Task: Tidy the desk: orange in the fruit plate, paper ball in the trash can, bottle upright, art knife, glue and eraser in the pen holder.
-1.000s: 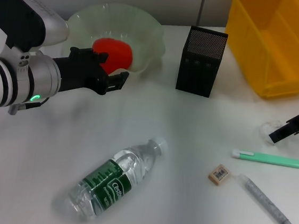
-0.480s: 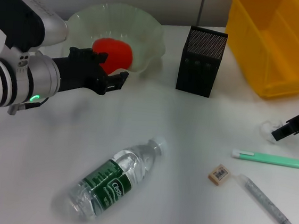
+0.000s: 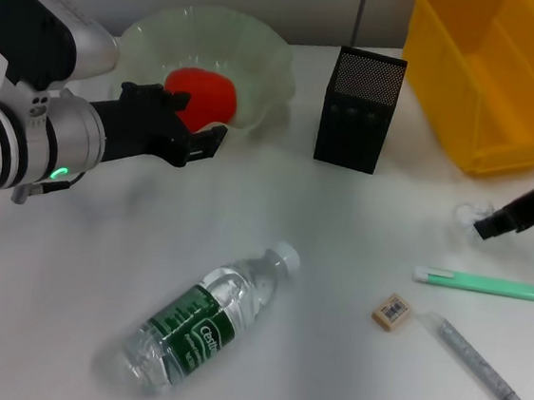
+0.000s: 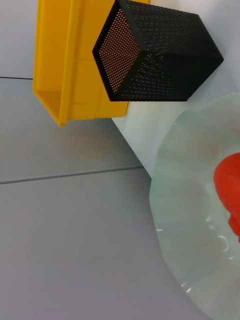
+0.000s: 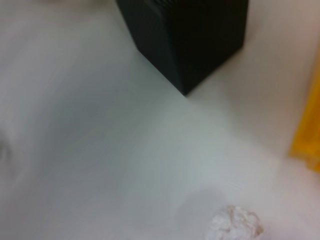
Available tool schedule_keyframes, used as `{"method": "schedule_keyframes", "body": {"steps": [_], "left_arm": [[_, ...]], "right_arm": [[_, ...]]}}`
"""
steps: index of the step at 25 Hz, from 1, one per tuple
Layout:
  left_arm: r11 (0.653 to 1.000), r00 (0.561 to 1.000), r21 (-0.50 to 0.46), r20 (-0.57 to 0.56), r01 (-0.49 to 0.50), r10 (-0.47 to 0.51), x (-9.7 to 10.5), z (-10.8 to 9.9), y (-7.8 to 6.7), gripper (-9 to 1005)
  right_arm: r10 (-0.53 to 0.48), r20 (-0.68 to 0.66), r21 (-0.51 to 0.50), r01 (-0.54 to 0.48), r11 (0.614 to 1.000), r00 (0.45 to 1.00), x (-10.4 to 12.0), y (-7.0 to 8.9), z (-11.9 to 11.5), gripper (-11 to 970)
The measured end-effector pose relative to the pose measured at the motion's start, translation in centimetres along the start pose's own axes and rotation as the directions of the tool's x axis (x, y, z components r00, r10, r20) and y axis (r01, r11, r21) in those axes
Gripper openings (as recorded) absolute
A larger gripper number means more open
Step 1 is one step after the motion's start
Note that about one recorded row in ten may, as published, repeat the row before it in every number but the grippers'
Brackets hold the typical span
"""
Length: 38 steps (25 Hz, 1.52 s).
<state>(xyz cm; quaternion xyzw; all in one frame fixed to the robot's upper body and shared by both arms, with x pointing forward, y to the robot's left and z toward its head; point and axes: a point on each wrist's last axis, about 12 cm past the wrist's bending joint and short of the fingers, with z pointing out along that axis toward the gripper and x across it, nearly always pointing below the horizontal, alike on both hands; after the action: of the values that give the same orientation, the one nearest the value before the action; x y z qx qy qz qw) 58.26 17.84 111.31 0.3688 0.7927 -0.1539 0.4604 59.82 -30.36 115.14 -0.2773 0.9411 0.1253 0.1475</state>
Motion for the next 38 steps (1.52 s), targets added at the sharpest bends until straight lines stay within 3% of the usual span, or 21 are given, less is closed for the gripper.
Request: {"method": "schedule_keyframes", "body": {"steps": [4,8,9,12,14,17,24,29,38], "left_arm": [[1.0,1.0,-0.003,0.004,0.002,-0.002,-0.1,-0.1,0.1,656],[1.0,1.0,-0.006,0.007,0.001,-0.001,-0.2,-0.1,0.1,656],[1.0,1.0,-0.007,0.008,0.002,-0.002,-0.2,-0.1,0.2,656],[1.0,1.0,-0.008,0.01,0.001,-0.001,-0.3,-0.1,0.2,656],[1.0,1.0,-0.008,0.011,0.0,0.0,-0.4,-0.1,0.2,656],[1.0,1.0,-0.008,0.011,0.0,0.0,-0.4,-0.1,0.2,656],[1.0,1.0,-0.012,0.014,0.009,-0.009,-0.3,-0.2,0.4,657],[1.0,1.0,-0.006,0.016,0.009,-0.009,-0.5,-0.2,0.4,657],[1.0,1.0,-0.005,0.011,0.015,-0.015,-0.2,-0.3,0.3,657]], "right_arm": [[-0.04,0.062,-0.006,0.041,0.999,0.997,-0.4,2.1,-2.6,236],[-0.062,0.138,0.039,0.057,0.998,0.989,-0.8,2.7,-4.8,235],[-0.065,0.18,0.082,0.051,0.995,0.982,-1.0,2.4,-6.3,235],[-0.056,0.222,0.119,0.03,0.992,0.974,-1.3,1.6,-7.7,234],[-0.028,0.277,0.165,-0.019,0.986,0.96,-1.6,-0.2,-9.3,233],[-0.012,0.294,0.185,-0.045,0.982,0.956,-1.7,-1.4,-9.6,232],[0.022,0.318,0.192,-0.087,0.978,0.948,-2.8,-5.5,-7.9,232],[0.001,0.324,0.202,-0.07,0.977,0.946,-3.7,-6.5,-5.7,228],[0.013,0.32,0.194,-0.08,0.978,0.947,-3.8,-6.7,-4.2,226]]}}
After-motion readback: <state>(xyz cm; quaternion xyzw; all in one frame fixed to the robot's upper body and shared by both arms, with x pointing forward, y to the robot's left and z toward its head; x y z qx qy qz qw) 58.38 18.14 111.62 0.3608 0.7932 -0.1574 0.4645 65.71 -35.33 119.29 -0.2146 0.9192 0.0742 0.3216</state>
